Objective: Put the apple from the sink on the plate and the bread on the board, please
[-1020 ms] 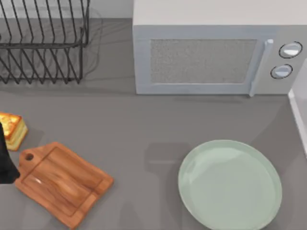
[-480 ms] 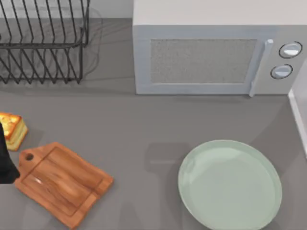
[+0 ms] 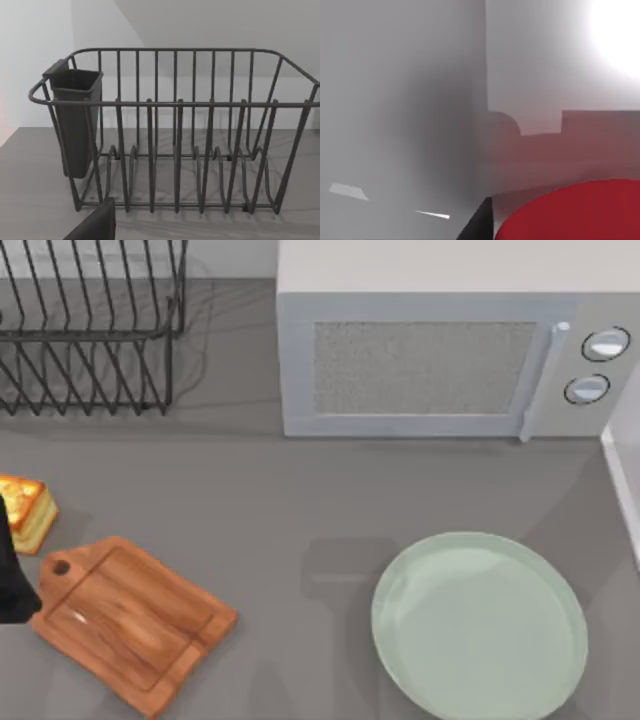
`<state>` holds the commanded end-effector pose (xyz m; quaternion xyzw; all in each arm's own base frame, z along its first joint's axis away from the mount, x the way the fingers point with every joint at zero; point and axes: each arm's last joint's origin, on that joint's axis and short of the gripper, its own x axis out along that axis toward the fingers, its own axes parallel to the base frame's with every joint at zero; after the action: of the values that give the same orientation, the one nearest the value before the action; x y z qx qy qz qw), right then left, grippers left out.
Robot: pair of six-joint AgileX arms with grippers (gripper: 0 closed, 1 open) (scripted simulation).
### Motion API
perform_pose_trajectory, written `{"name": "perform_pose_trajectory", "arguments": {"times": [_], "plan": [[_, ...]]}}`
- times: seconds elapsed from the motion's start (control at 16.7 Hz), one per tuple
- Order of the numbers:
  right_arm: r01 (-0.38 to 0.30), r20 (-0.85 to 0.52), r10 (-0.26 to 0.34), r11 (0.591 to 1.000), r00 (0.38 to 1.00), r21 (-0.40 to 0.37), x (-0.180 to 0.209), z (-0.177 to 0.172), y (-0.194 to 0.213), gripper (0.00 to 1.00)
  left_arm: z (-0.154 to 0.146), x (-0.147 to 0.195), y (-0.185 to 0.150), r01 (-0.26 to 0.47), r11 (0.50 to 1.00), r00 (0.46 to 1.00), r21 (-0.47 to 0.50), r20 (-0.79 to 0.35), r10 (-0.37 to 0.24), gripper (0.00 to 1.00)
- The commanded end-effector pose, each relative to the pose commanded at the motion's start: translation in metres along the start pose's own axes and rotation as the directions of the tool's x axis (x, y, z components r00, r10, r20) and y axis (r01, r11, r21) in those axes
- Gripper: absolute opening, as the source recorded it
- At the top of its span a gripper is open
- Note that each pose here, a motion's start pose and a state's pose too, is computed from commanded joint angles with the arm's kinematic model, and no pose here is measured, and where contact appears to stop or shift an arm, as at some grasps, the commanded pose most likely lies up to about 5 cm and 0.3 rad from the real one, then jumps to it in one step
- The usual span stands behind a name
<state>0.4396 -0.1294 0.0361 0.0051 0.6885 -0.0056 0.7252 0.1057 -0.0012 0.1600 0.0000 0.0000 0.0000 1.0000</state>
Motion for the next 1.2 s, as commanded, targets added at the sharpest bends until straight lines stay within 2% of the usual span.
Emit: {"name": "perform_pose_trajectory", "arguments": {"times": [0.54, 0.9, 1.2], "plan": [[-0.001, -0.003, 0.001, 1.0, 1.0, 0.0, -0.097, 0.005, 0.0, 0.0, 0.0, 0.0, 0.0, 0.0, 1.0, 1.0, 0.0, 0.0, 0.0, 1.0], [0.002, 0.004, -0.002, 1.0, 1.0, 0.003, -0.101, 0.005, 0.002, 0.0, 0.0, 0.0, 0.0, 0.0, 1.0, 1.0, 0.0, 0.0, 0.0, 1.0], [0.0, -0.035, 0.001, 0.999, 0.999, 0.036, -0.127, -0.01, 0.04, 0.0, 0.0, 0.0, 0.0, 0.0, 1.0, 1.0, 0.0, 0.0, 0.0, 1.0]]}}
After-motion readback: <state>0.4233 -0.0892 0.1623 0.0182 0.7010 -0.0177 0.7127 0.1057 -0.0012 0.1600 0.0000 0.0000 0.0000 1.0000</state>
